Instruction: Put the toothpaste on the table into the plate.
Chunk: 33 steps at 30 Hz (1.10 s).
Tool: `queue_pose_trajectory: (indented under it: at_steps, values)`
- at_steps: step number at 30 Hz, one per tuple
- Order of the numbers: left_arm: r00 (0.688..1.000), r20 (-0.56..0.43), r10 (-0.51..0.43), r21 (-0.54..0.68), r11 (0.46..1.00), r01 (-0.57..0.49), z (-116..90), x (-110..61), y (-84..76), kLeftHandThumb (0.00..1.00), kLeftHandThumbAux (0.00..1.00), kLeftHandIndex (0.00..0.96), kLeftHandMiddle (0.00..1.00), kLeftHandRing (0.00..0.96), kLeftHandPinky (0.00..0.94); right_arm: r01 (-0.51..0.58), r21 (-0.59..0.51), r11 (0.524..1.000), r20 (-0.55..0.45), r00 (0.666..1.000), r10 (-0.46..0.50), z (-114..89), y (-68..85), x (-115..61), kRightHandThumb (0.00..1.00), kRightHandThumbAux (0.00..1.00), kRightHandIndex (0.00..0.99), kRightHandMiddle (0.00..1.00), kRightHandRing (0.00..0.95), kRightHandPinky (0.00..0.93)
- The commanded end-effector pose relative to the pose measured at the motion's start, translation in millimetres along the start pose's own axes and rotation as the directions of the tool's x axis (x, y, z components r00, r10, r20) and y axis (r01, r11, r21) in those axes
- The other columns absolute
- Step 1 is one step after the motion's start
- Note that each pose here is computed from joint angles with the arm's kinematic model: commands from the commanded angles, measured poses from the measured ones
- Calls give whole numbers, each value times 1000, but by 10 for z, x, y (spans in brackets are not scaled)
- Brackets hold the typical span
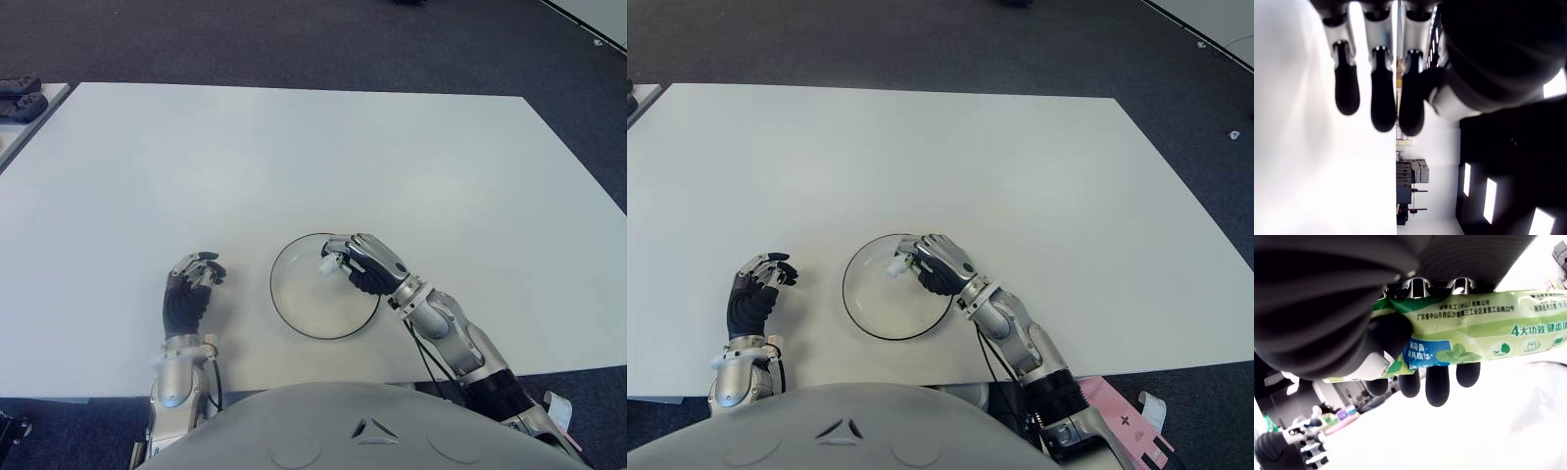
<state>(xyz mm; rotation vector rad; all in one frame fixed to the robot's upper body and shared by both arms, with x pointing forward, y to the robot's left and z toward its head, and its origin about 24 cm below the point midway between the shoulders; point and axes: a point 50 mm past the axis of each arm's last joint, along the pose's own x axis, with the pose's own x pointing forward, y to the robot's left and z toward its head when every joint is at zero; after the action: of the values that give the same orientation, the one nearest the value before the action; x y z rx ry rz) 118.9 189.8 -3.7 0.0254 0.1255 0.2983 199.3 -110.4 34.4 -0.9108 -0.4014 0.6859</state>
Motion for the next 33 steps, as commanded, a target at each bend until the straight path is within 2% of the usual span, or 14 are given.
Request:
queue_pose_trajectory:
  at_steps: [1,4,6,7,8,9,10,11,12,15,25,33]
  values:
    - [1000,-23,12,4,1000,-12,-24,17,-13,704,719,432,573,544,513,-28,-24,999,1,1000,28,-25,13,20,1000,668,419,404,483,529]
    - [1000,-22,15,1,1000,-15,-22,20,-14,704,719,432,573,544,516,-45,-30,999,5,999,46,-23,24,16,961,664,430,416,489,503]
    - [1000,-17,15,1,1000,-15,-22,24,-15,705,718,432,573,544,517,-55,-37,998,10,998,55,-18,22,16,813,691,422,354,401,449]
    - [1000,-15,15,2,1000,-15,-21,26,-14,704,719,432,573,545,518,-58,-41,997,13,998,59,-16,21,16,741,635,358,305,351,408]
    - [1000,-13,14,4,1000,-14,-21,27,-14,704,719,432,573,545,518,-64,-54,996,16,998,65,-14,20,17,715,615,335,287,333,394]
    - [1000,-13,14,4,1000,-14,-21,28,-14,704,718,432,573,545,518,-68,-64,996,17,997,69,-13,18,17,641,569,258,210,250,325]
    - [1000,-13,15,6,1000,-15,-22,29,-14,704,718,432,572,545,518,-78,-103,992,19,997,80,-7,7,11,614,553,230,183,221,301]
    - [1000,-13,16,8,1000,-16,-22,30,-14,704,718,432,572,545,517,-88,-145,985,18,996,92,-6,-7,4,551,487,147,117,141,192]
    - [1000,-13,17,9,1000,-17,-23,31,-14,704,718,432,571,544,517,-95,-173,980,17,995,99,-4,-16,-2,506,433,94,74,90,123]
    - [1000,-13,18,11,1000,-18,-23,34,-13,704,718,432,571,543,515,-109,-222,969,6,994,114,-9,-30,-15,441,352,30,24,29,40]
    - [1000,-5,-5,12,1000,5,-24,43,-7,702,719,432,572,544,514,-138,-284,949,-38,990,132,-35,-31,-59,345,216,0,0,0,0]
    - [1000,-12,5,6,1000,-5,-24,48,-7,703,719,432,573,547,514,-130,-284,950,-52,991,120,-30,-43,-73,323,161,0,0,0,0]
